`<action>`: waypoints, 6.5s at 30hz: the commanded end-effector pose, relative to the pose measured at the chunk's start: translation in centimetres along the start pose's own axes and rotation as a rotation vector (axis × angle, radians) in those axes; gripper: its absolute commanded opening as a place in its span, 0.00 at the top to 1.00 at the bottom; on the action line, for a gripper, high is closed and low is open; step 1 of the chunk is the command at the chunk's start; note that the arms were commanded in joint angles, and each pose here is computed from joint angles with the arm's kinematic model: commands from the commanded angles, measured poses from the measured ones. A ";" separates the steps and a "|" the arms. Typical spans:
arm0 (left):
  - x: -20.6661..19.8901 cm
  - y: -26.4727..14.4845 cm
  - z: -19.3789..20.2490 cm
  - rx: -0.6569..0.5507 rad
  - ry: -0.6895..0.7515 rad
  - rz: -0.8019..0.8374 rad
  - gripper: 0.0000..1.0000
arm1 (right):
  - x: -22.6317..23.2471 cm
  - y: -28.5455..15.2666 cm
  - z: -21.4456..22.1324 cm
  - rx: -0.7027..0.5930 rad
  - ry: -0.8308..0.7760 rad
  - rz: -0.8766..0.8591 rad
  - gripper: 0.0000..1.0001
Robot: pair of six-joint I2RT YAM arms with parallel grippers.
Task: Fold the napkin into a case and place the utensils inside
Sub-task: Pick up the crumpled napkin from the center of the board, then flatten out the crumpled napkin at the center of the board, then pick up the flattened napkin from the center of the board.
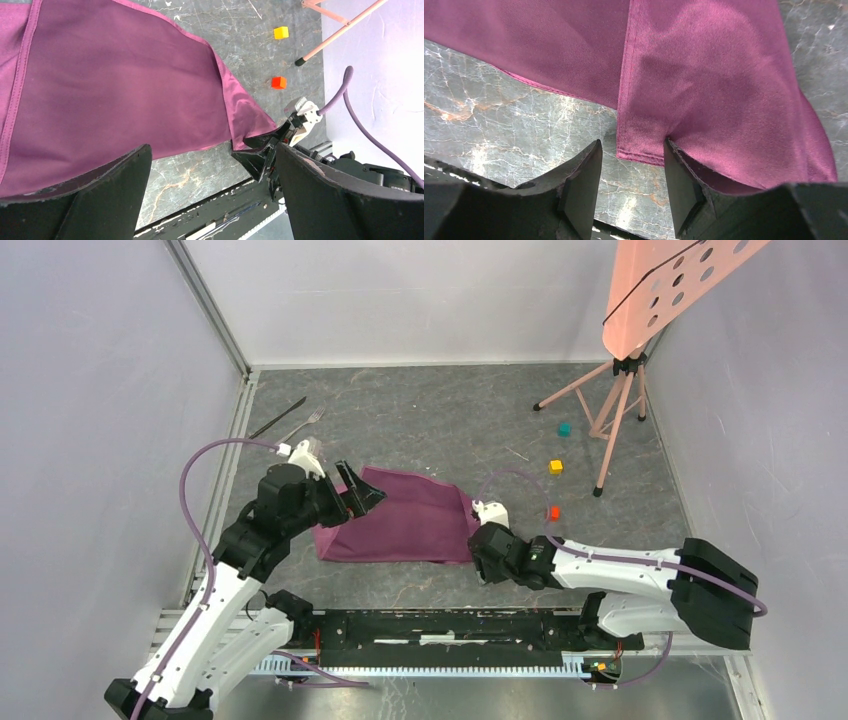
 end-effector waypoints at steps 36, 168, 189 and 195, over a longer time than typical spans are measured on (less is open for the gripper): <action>9.4 18.2 -7.7 0.363 0.240 -0.682 0.35 | -1.5 -0.7 -1.6 -0.306 -0.195 -0.104 1.00; 11.1 9.9 5.4 0.299 -0.199 -0.325 0.00 | -10.5 9.4 -18.3 -0.135 -0.011 0.164 0.03; 4.4 4.8 -0.9 0.102 -0.026 -0.111 0.00 | -7.6 2.3 -17.0 -0.020 -0.085 0.228 0.02; 3.3 3.5 -1.4 0.065 0.022 -0.052 0.00 | -3.1 -4.0 -13.0 -0.070 -0.136 0.283 0.02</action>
Point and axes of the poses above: each gripper's point midway between its finger pads, its own y axis out along the fingers, its own x axis along the line the jaws close on, z = x × y, the point moved 6 cm from there along -y, back along the fingers, and after that the axes turned 3 degrees about y, right-handed, at the moved point
